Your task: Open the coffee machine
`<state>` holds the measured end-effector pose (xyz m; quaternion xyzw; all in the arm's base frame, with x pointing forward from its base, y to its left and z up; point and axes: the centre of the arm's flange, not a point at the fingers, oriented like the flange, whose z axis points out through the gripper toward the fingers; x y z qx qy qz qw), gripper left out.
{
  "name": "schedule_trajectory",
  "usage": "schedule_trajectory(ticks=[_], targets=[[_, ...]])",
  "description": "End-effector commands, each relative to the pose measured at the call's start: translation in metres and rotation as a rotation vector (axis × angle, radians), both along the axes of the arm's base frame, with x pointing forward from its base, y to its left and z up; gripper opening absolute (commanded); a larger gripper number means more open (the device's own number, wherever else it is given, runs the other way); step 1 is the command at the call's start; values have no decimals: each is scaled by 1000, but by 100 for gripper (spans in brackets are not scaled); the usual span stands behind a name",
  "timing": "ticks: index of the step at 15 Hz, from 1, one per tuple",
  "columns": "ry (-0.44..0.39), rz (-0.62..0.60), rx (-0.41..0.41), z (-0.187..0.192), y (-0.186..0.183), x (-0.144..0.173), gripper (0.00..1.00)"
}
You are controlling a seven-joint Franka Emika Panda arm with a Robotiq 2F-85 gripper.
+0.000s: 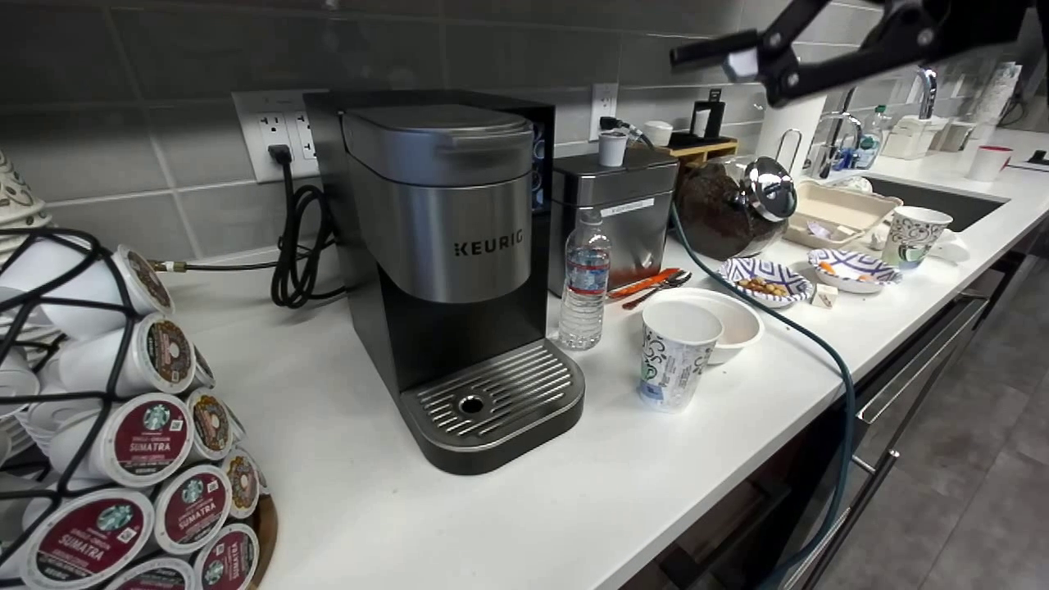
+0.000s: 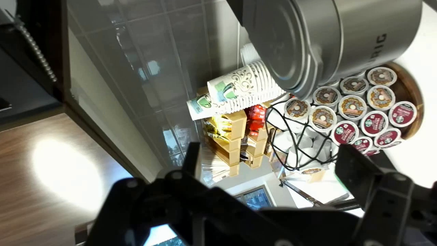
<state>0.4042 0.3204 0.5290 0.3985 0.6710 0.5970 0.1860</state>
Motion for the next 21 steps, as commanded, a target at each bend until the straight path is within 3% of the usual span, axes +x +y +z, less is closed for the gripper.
schedule_trajectory(ticks=[1,7,10,15,21], targets=[[-27,-5,8,-60,23,8,100],[-112,38,-35,-77,47,13,100],[-116,36,-63,-87,54,26,100],[-131,-21,-29,-76,58,62,100],[-106,-9,-28,-69,42,59,100]])
